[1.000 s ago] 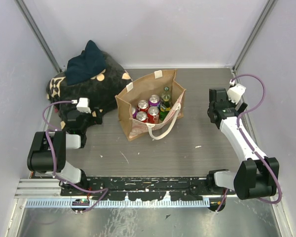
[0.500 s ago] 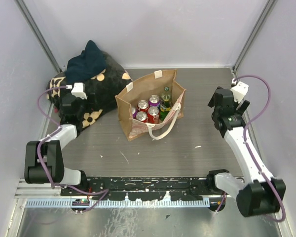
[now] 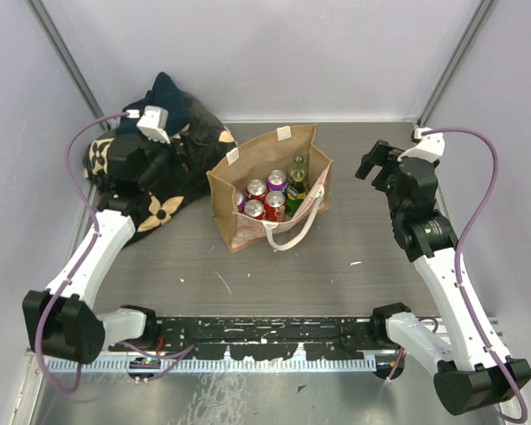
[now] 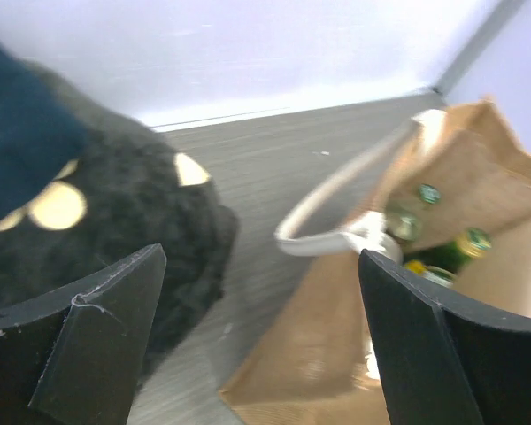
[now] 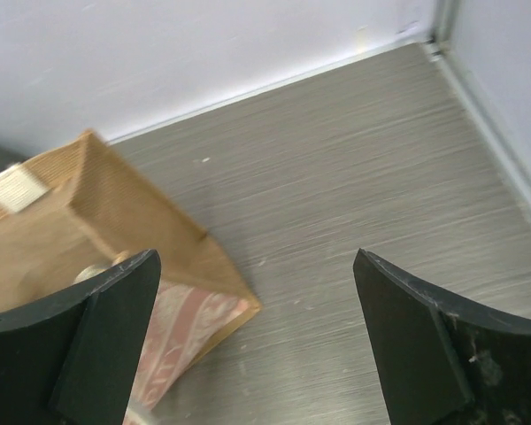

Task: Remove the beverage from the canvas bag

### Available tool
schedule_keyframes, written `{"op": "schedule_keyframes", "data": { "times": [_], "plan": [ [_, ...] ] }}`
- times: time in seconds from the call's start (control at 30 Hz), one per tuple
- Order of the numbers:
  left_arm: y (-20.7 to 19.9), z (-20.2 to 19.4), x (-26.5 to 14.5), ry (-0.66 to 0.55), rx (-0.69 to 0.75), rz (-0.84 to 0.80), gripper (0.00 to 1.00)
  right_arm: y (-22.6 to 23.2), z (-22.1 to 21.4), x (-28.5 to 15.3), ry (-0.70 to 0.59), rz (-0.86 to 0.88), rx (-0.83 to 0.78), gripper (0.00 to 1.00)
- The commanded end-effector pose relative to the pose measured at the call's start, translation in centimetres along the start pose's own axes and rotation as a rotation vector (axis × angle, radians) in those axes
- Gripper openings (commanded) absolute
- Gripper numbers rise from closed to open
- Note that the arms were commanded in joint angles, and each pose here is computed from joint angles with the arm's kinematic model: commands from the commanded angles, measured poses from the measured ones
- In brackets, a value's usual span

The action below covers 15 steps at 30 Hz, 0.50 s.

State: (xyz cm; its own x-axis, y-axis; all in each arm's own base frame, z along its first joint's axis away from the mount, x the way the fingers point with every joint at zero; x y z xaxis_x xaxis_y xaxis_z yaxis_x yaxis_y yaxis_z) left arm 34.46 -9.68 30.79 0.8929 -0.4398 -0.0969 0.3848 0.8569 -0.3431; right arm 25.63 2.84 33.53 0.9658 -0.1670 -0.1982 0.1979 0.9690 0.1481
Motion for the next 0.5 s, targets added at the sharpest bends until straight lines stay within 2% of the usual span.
{"op": "schedule_keyframes", "data": {
  "times": [0.0,0.2,0.47],
  "plan": [
    [-4.4,0.7,-1.8,0.024,0.04,-0.083,0.98,3.0,0.7,-1.4,-0.02,0.205,0.087,0.96],
    [-9.1,1.3,-2.3,-0.012,0.074,-0.222,0.98,6.1,-2.0,-1.3,0.049,0.333,0.115,0.93],
    [-12.6,-0.8,1.5,0.146,0.083,-0.332,0.98,9.4,-3.2,0.3,0.086,0.356,0.069,0.9]
  ]
}}
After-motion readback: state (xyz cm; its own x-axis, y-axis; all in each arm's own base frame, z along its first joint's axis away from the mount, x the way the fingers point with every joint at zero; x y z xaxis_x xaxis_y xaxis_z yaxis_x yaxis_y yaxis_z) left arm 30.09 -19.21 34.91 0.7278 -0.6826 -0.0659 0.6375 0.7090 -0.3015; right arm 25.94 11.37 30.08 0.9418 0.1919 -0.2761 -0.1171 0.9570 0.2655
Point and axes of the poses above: each gripper's point midway between its finger pads, its own x axis out along the fingers, its own y axis along the line the jaws close on, z = x × y, the point moved 7 cm from there along -x, back along the fingers, and after that the axes turned 6 degrees about -x, right-handed, at the moved point
